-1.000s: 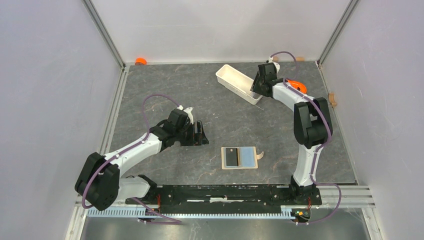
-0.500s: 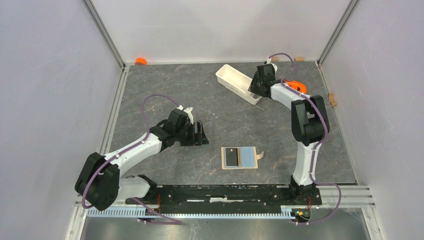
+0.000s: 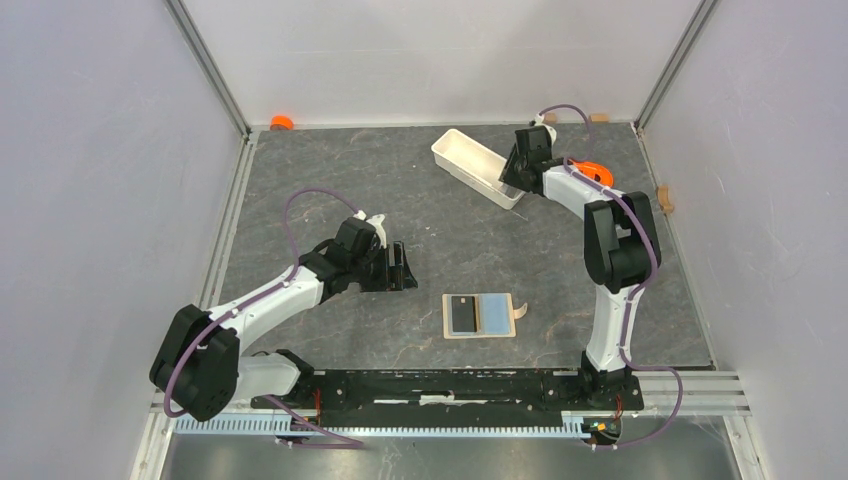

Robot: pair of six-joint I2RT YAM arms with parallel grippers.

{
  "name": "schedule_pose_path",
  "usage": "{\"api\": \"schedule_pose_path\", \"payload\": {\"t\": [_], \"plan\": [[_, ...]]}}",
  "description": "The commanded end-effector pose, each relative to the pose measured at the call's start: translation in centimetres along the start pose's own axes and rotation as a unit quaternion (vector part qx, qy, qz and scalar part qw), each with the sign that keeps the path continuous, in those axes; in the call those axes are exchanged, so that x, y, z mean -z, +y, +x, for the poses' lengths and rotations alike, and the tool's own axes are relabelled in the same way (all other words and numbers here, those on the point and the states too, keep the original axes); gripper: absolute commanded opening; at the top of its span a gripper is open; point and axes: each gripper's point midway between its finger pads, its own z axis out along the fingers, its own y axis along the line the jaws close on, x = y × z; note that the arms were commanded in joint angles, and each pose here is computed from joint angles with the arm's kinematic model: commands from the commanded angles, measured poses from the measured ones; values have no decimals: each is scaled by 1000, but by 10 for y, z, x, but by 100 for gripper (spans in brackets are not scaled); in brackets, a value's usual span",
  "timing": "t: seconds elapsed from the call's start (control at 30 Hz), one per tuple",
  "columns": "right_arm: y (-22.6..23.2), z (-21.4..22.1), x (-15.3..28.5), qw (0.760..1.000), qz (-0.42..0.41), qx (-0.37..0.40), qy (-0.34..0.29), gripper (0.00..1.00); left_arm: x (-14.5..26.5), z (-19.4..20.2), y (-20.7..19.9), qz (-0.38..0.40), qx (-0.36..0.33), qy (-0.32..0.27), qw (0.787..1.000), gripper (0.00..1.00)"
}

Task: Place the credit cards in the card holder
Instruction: Pick up the credit card from the storage box.

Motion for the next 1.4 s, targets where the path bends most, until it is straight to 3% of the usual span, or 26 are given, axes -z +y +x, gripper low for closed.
{"api": "schedule_pose_path", "payload": {"t": [0.0, 0.67, 0.93, 1.37], "plan": [[15, -34, 21, 999, -25, -11, -42, 39, 3, -4, -2, 9, -15, -9, 1000, 79], [3, -34, 30, 999, -9, -10, -40, 5, 6, -3, -1, 9, -15, -11, 1000, 79], [-11, -17, 21, 1000, 14, 3, -16, 0, 8, -3, -1, 7, -15, -17, 1000, 80], [-34, -15, 11, 996, 77, 40, -7, 1, 8, -4, -1, 7, -15, -16, 1000, 79]]}}
